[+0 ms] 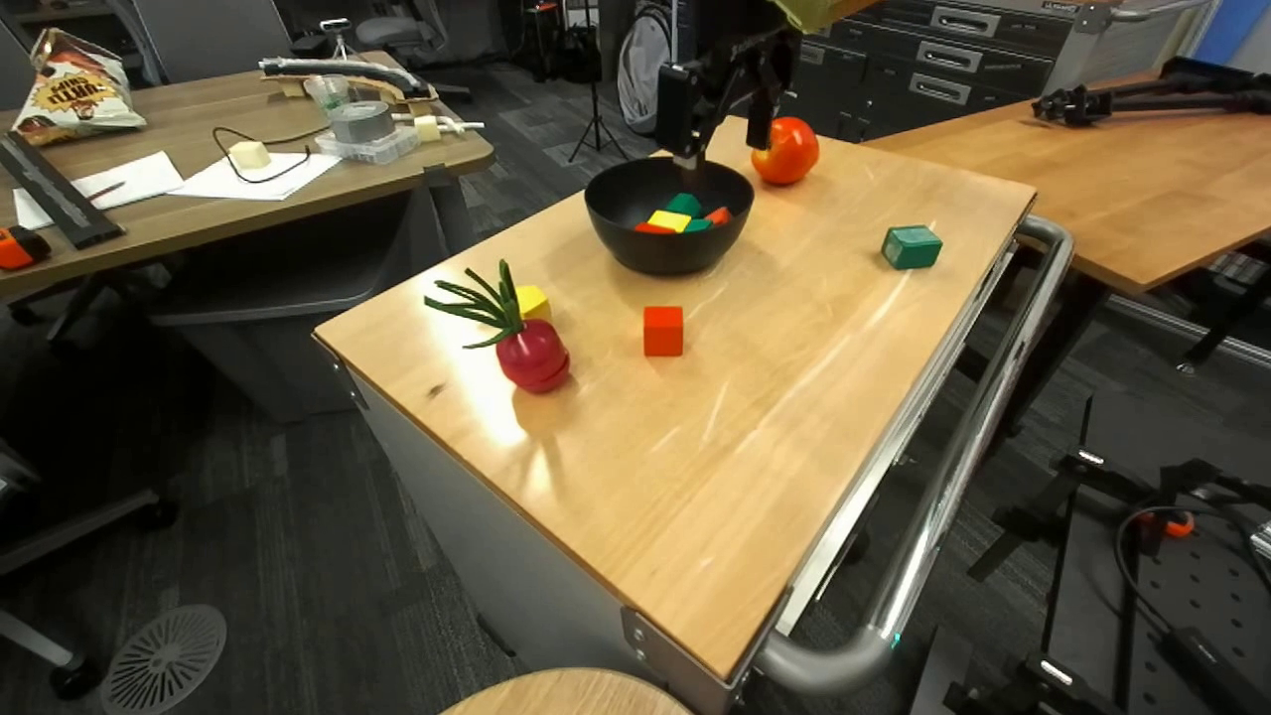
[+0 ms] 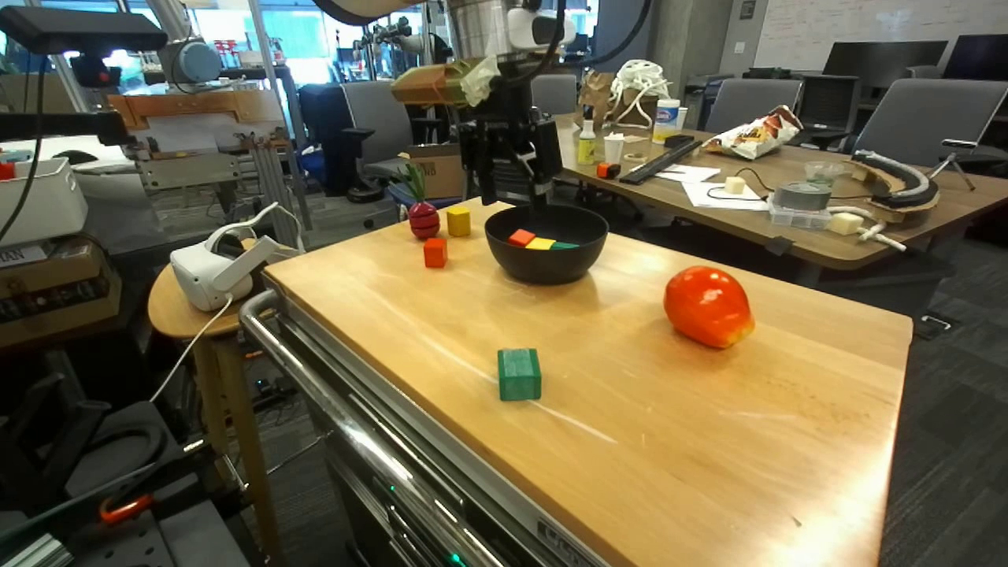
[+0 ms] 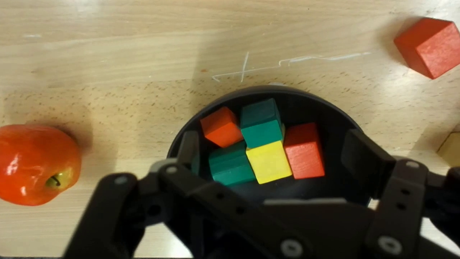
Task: Move the apple to the other side of the bowl and take all the items out of the bowl
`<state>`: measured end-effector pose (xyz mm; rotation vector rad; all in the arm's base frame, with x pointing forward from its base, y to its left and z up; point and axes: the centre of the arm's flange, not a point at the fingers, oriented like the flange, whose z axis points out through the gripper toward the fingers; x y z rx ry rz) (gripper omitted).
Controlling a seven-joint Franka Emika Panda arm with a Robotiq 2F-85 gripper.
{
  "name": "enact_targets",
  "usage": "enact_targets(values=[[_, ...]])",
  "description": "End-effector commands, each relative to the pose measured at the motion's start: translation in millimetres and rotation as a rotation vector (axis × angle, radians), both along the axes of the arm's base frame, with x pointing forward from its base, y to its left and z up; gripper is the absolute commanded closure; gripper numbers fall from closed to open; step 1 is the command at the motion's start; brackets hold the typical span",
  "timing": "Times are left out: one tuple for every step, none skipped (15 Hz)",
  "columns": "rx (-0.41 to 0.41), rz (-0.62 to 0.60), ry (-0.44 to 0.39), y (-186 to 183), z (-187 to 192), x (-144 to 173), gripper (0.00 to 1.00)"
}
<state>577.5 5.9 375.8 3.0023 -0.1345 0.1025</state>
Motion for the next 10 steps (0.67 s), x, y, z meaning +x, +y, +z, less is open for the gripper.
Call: enact_targets(values=[[0.048, -0.002, -0.017, -2.2, -14.7, 27.8, 0.00], [0.054, -0.020, -0.027, -1.0, -19.9, 31.6, 0.00], [0.056, -0.050, -0.043, 0.1, -24.3, 35.5, 0.00], [0.063, -0.066, -0.050, -0.3, -25.4, 38.2, 0.00], [0.060, -0.081, -0.052, -2.3, -24.4, 38.3, 0.00], [0.046, -0.046, -0.019, -2.6, -30.9, 24.6, 0.00], [0.047, -0.056, -0.022, -3.6, -32.1, 27.1, 0.00], [0.047, -0.061, -0.025, -4.3, -32.2, 28.5, 0.00], [0.048, -0.063, -0.027, -4.8, -31.7, 29.1, 0.00], [0.063, -0.086, -0.035, -5.5, -31.0, 27.2, 0.00]])
